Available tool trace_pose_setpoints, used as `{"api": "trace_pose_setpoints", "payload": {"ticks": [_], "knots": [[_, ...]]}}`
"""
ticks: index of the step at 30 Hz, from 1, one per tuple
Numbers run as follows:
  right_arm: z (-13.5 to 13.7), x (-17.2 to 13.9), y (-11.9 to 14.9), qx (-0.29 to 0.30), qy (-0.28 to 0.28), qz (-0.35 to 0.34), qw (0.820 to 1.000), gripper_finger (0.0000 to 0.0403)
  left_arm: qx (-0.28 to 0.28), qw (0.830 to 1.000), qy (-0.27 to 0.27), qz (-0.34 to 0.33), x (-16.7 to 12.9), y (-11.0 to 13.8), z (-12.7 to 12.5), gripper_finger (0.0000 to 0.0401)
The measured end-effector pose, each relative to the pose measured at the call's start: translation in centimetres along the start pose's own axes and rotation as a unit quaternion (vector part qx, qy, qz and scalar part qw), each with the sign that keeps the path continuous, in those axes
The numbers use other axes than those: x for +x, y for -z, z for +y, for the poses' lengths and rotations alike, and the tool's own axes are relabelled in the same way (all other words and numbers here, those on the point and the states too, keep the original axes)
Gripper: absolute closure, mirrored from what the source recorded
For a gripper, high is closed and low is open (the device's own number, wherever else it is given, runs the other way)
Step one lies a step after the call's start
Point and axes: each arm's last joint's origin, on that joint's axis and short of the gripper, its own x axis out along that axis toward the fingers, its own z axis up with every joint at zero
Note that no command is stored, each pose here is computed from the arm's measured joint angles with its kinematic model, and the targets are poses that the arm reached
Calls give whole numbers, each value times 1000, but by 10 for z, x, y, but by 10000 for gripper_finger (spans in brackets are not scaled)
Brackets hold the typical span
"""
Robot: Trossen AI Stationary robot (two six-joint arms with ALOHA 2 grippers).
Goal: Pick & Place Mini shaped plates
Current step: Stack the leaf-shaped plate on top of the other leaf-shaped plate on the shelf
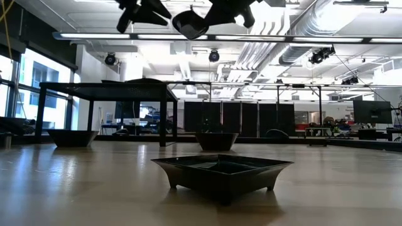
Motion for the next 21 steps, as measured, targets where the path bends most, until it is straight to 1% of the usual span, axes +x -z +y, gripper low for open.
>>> {"api": "trace_pose_setpoints", "payload": {"ticks": [4,6,8,12,13,16,19,21], "knots": [[1,0,-1,-12,-6,-6,1000,401,-1,1000,-17,-7,5,-1,-2,306],[1,0,-1,-11,-10,-7,1000,401,-7,1000,-16,-18,7,-2,-3,313],[1,0,-2,-12,-14,-7,1000,402,-10,1000,-15,-23,7,-3,-4,331],[2,0,-2,-13,-20,-9,1000,398,-10,999,-17,-29,6,-4,-3,386],[2,0,-2,-12,-21,-11,1000,395,-9,999,-19,-29,6,-4,-3,393],[2,-1,-4,-2,-22,-15,1000,382,-9,999,-27,-27,3,-7,-2,391],[4,-2,-4,-2,-25,-16,1000,356,11,999,-47,-19,-3,-24,2,398],[4,-5,-5,1,-24,-15,1000,334,37,997,-67,-5,-8,-41,9,398]]}}
